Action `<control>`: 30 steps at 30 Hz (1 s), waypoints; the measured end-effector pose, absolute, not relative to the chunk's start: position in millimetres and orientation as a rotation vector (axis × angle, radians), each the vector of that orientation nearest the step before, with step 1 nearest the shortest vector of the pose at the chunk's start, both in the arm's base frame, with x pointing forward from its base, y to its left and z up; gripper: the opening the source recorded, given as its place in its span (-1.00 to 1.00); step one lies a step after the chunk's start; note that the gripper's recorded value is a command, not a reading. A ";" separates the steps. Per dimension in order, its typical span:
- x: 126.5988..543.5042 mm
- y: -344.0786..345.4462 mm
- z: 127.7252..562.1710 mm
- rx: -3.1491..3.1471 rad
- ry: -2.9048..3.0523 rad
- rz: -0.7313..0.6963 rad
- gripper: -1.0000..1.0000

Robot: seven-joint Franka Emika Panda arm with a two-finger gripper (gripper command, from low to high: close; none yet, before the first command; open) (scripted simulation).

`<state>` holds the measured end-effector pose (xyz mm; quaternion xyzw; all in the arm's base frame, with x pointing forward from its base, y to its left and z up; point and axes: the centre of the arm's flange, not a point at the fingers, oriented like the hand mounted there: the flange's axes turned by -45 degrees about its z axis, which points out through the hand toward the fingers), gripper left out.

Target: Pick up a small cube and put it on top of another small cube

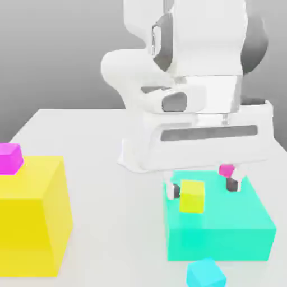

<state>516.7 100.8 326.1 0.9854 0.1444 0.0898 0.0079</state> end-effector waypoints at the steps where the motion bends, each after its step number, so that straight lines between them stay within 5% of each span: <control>1: 515.9 104.1 307.6 3.083 0.469 0.240 0.00; 10: 498.8 124.7 157.0 3.087 0.582 0.003 0.00; 11: 498.1 124.7 143.4 3.087 0.583 0.001 -1.00; 18: 497.8 124.8 140.1 3.087 0.583 0.000 -1.00; 24: 495.9 148.9 211.6 3.038 0.761 0.040 -1.00; 30: 442.1 209.4 271.6 2.793 1.344 0.060 -1.00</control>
